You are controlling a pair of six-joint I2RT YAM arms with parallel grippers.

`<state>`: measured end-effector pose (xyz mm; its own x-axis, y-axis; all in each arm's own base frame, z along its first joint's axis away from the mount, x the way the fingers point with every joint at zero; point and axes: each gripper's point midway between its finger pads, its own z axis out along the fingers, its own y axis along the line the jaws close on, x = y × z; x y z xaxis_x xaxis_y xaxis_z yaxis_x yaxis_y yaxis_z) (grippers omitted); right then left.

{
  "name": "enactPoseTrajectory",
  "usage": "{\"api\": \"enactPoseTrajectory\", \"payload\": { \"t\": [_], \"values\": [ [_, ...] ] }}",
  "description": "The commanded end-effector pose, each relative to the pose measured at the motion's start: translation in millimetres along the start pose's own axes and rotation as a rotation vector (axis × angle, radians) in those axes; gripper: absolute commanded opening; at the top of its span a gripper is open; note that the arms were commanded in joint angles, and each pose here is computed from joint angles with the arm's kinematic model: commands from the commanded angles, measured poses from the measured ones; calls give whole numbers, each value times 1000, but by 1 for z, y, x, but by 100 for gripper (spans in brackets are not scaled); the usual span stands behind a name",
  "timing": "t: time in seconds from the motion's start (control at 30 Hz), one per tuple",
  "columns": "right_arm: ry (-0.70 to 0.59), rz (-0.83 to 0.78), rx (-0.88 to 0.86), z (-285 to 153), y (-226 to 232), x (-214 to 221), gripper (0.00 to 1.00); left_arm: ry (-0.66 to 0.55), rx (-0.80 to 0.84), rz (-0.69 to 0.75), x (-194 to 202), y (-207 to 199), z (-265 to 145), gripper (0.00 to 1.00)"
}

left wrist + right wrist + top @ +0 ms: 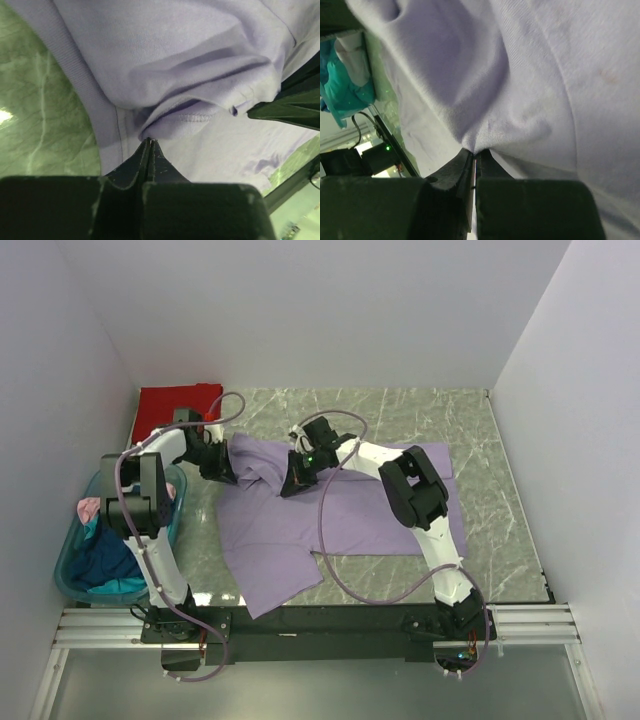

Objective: Fold and stack the t-shirts
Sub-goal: Fold the tshirt

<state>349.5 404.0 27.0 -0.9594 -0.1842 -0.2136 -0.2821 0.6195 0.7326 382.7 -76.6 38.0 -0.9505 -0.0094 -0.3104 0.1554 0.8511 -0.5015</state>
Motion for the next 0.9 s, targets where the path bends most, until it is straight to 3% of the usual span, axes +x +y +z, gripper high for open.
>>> {"api": "enactPoseTrajectory", "payload": {
  "t": [0.0, 0.33, 0.37, 0.4, 0.43, 0.5, 0.53, 0.67, 0.87],
  "values": [
    [-54, -70, -28, -30, 28, -14, 0, -91, -33, 98, -23, -10, -30, 1],
    [-47, -69, -32, -42, 26, -12, 0, -106, -48, 110, -24, -6, -36, 1],
    [-48, -73, -32, -43, 27, -13, 0, -102, -51, 103, -22, -4, -34, 6],
    [-46, -67, -30, -42, 25, -13, 0, -83, -50, 91, -18, -1, -29, 24],
    [-45, -68, -31, -42, 25, -13, 0, -72, -46, 88, -16, 0, -26, 31],
    [-40, -63, -34, -41, 26, -13, 0, -52, -41, 75, -9, 4, -17, 44],
    [-39, -60, -32, -41, 24, -13, 0, -49, -42, 77, -8, 5, -15, 46],
    [-41, -60, -32, -41, 23, -14, 0, -44, -29, 85, -8, 5, -8, 48],
    [-31, -44, -32, -40, 19, -12, 0, -34, -1, 87, -11, -1, 2, 42]
  ]
}}
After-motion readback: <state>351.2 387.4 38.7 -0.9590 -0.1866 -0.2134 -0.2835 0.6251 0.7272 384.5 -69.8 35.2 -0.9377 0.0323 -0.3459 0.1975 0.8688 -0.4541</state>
